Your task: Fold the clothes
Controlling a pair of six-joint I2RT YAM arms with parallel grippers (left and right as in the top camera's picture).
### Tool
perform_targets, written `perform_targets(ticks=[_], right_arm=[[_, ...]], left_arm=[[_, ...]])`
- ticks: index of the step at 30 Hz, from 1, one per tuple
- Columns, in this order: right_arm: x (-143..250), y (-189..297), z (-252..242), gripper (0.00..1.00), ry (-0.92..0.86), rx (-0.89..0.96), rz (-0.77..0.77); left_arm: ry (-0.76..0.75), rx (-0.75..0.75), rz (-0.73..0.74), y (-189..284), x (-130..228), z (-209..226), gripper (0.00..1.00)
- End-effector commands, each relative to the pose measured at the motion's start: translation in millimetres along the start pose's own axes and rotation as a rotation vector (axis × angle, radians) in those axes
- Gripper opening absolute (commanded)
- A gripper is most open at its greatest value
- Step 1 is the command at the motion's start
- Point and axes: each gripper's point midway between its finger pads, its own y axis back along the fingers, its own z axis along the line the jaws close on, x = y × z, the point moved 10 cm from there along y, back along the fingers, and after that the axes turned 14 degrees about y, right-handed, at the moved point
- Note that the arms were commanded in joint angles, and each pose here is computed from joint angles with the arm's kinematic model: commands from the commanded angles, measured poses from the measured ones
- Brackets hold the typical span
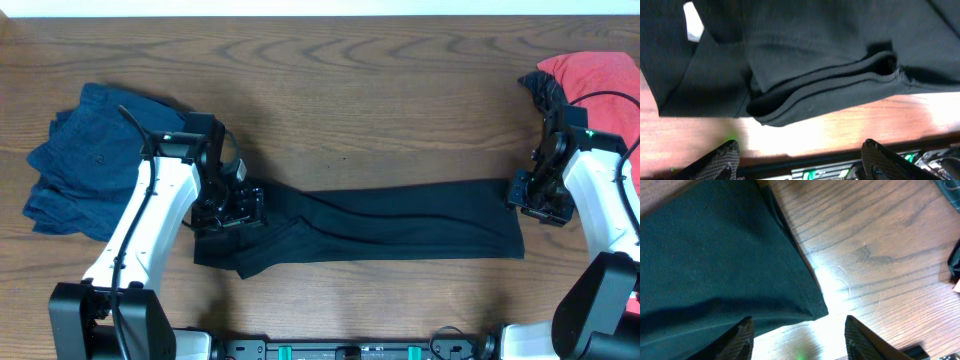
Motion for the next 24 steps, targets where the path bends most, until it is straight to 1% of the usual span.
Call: perform_targets(ticks=[1, 6, 7, 10, 12, 13, 15, 16, 20, 24], right_arm=[[0.9, -0.5, -5.4, 0.59, -0.022, 0.007, -0.016], [4.5, -15.9, -5.8, 0.6, 0.014, -0.091, -0.02], [5.7, -20.6, -6.2, 0.59, 0.018, -0.098, -0.021], [8.4, -37.0, -5.3, 0.52, 0.044, -0.104, -0.043], [8.7, -45.2, -2.5, 0.51, 0.08, -0.125, -0.068], [8.9, -48.7, -1.6, 0.52, 0.087, -0.13, -0.077], [10.2, -56.1, -0.5, 0.63, 0.083, -0.131, -0.091], [11.2, -59.3, 0.6, 0.67, 0.084, -0.139, -0.094], [16.4, -70.0, 2.8, 0.69, 0.068, -0.144, -0.095], [19.4, -82.6, 5.4, 0.67, 0.068, -0.146, -0.128]], left_arm=[[-0.003, 0.016, -0.02, -0.4, -2.7, -0.9, 0.79], [-0.016, 0.034, -0.058, -0.1, -8.3, -3.7, 0.8], [-0.017, 0.035, -0.059, -0.1, -8.5, -3.8, 0.79], [-0.017, 0.034, -0.059, -0.1, -8.5, -3.8, 0.8], [-0.017, 0.035, -0.06, -0.1, -8.6, -3.9, 0.8], [-0.017, 0.035, -0.061, 0.0, -8.7, -3.9, 0.8], [-0.017, 0.036, -0.061, 0.0, -8.8, -4.0, 0.8], [-0.017, 0.036, -0.061, 0.0, -8.8, -4.0, 0.8], [-0.017, 0.035, -0.06, -0.1, -8.6, -3.9, 0.8], [-0.017, 0.035, -0.059, -0.1, -8.5, -3.8, 0.8]])
